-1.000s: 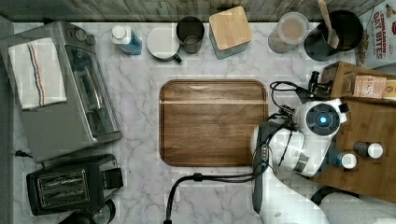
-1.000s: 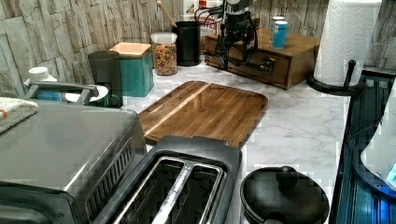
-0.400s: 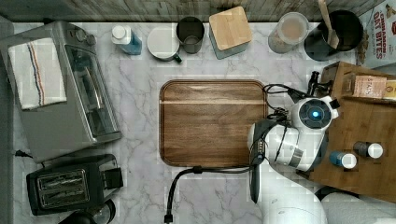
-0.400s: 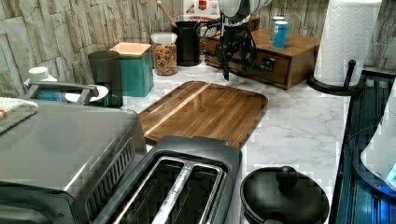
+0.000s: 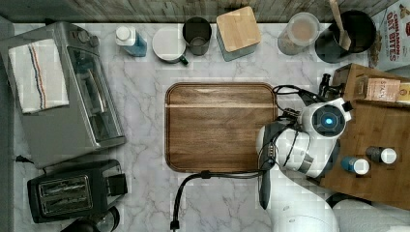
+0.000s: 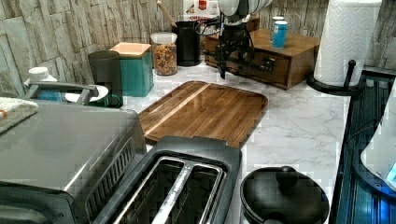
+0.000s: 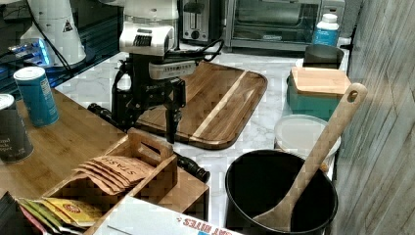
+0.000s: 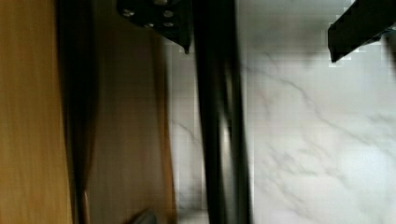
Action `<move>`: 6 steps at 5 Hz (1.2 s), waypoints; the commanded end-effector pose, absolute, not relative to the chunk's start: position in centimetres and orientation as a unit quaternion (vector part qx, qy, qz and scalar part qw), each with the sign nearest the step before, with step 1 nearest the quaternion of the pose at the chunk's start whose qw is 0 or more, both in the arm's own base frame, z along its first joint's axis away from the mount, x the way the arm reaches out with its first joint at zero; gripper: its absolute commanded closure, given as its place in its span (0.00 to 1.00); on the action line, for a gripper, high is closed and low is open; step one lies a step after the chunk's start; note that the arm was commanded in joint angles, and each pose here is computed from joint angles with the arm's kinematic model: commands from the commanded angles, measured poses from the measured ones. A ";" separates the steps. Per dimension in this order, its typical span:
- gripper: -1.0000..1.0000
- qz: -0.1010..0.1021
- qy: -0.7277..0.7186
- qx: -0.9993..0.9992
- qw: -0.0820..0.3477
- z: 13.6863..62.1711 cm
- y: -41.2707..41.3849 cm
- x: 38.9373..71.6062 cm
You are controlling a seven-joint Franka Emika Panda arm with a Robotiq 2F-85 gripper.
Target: Open the drawer.
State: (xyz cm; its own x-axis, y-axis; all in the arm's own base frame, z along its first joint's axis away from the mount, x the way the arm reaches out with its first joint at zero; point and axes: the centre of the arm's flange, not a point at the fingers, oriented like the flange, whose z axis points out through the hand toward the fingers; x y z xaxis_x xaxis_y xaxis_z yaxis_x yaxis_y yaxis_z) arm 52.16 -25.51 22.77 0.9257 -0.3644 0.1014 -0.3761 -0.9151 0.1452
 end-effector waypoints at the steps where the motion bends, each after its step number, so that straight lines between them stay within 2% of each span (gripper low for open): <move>1: 0.00 0.087 -0.184 0.979 0.017 27.7 -12.4 55.9; 2: 0.00 0.087 -0.162 0.983 -0.002 27.7 -7.1 56.4; 3: 0.00 0.060 -0.123 0.990 -0.028 27.3 -3.1 57.7; 4: 0.00 0.069 -0.118 0.990 -0.027 27.6 1.4 58.0; 5: 0.00 0.044 -0.129 0.990 -0.021 28.8 3.9 58.9; 6: 0.00 0.046 -0.119 0.991 -0.043 29.0 6.0 59.3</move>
